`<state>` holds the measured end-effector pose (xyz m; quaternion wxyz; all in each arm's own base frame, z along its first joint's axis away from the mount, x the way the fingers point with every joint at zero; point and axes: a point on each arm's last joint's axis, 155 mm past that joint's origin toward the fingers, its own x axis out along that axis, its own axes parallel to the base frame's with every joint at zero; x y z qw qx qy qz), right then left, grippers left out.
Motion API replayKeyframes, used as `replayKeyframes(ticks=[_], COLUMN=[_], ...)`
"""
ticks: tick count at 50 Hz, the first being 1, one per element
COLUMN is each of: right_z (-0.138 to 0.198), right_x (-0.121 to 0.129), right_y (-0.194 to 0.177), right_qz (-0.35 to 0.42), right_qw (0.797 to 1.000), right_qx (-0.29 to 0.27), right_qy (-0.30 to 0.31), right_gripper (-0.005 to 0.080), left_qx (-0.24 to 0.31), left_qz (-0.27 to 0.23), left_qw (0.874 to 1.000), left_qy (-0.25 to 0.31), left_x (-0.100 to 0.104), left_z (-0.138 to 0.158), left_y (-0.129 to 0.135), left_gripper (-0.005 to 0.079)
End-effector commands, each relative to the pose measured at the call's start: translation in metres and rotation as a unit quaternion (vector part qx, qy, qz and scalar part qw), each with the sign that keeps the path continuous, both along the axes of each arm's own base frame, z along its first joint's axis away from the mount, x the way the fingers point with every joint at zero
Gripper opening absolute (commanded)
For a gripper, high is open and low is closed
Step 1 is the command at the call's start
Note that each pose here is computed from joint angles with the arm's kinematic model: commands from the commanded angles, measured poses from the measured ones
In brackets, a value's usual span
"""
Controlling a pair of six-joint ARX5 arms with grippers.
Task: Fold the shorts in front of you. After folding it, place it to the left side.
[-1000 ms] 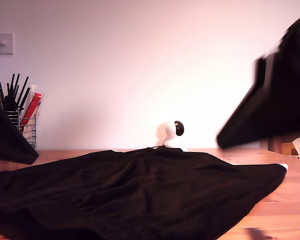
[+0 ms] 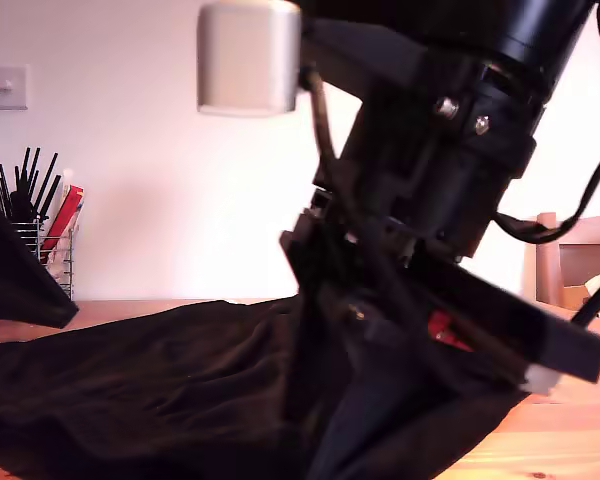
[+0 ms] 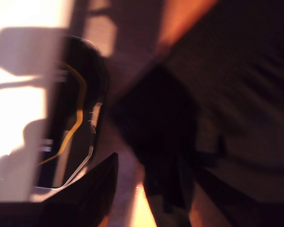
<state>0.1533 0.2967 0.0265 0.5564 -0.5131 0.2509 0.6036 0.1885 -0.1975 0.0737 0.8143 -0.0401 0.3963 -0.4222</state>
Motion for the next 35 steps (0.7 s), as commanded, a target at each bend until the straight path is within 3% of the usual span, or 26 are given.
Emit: replayKeyframes(ticks=[1, 15, 35], right_z=[0.001, -0.015, -0.031], right_x=[-0.002, -0.006, -0.003], right_y=[0.005, 0.009, 0.021], right_qz=[0.027, 0.116, 0.144], right_qw=[1.000, 0.993, 0.989], right_qx=[0.002, -0.015, -0.011], right_qy=[-0.009, -0.030, -0.037], right_gripper=[0.0371, 0.0371, 0.0371], left_qx=[-0.004, -0.006, -0.006], left_qz=[-0.002, 0.005, 0.005], left_qw=[1.000, 1.000, 1.000], left_qy=[-0.005, 0.006, 0.008], left_x=[0.002, 0.001, 0.001], left_z=[0.005, 0.004, 0.004], left_y=[-0.003, -0.002, -0.002], left_gripper=[-0.0018, -0.0018, -0.0018])
